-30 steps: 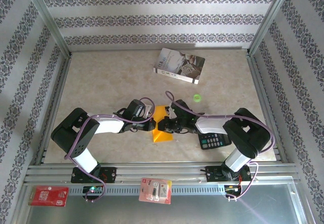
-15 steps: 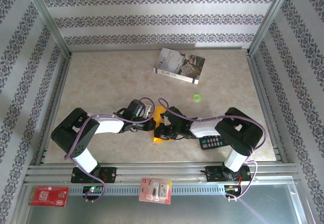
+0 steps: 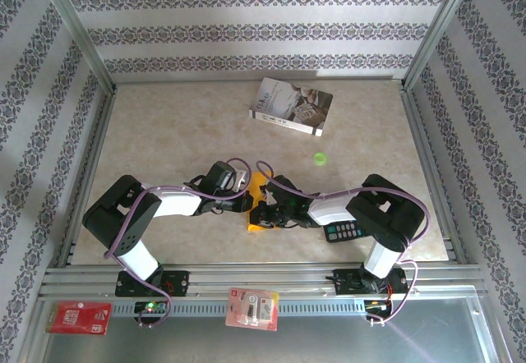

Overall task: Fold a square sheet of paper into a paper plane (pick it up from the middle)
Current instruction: Fold the triangle a second time at the center of the table.

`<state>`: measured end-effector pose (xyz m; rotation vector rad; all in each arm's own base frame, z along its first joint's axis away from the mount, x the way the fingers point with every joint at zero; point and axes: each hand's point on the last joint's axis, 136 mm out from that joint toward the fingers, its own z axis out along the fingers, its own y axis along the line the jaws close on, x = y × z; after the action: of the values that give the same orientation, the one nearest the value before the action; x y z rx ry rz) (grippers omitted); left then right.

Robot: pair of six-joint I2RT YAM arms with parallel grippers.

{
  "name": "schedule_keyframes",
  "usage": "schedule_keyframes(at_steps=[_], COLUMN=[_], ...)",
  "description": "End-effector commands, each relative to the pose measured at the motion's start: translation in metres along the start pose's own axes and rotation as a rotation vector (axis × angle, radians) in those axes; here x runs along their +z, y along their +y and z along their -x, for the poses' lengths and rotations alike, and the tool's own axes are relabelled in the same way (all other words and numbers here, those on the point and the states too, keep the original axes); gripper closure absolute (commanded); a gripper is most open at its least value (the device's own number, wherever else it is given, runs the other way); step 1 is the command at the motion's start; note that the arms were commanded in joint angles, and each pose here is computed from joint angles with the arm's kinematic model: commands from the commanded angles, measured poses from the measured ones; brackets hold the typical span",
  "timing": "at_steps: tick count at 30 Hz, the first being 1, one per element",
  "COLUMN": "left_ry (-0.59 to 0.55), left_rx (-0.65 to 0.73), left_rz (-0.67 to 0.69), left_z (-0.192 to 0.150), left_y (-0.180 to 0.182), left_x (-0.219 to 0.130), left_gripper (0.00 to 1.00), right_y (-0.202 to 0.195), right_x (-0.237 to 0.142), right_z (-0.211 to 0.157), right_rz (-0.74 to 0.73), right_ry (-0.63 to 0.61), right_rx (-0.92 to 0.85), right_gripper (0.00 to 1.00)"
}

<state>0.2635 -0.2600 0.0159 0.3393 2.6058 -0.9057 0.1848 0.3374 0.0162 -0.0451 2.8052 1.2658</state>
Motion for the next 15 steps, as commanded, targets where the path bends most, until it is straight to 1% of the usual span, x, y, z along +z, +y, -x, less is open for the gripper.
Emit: schedule_keyframes(at_steps=[1, 12, 15], left_ry=[0.149, 0.151, 0.148], left_rx=[-0.063, -0.069, -0.069], left_rz=[0.238, 0.237, 0.234], left_z=[-0.053, -0.055, -0.054], left_y=[0.058, 0.059, 0.059], left_x=[0.000, 0.001, 0.001], left_gripper=[1.00, 1.00, 1.00], right_y=[-0.013, -0.004, 0.009], right_x=[0.001, 0.006, 0.001], right_z=[-0.023, -0.037, -0.030], right_rz=[-0.051, -0.045, -0.006], right_ry=[0.058, 0.084, 0.074], right_rx=[0.010, -0.004, -0.017], right_gripper=[0.95, 0.94, 0.95])
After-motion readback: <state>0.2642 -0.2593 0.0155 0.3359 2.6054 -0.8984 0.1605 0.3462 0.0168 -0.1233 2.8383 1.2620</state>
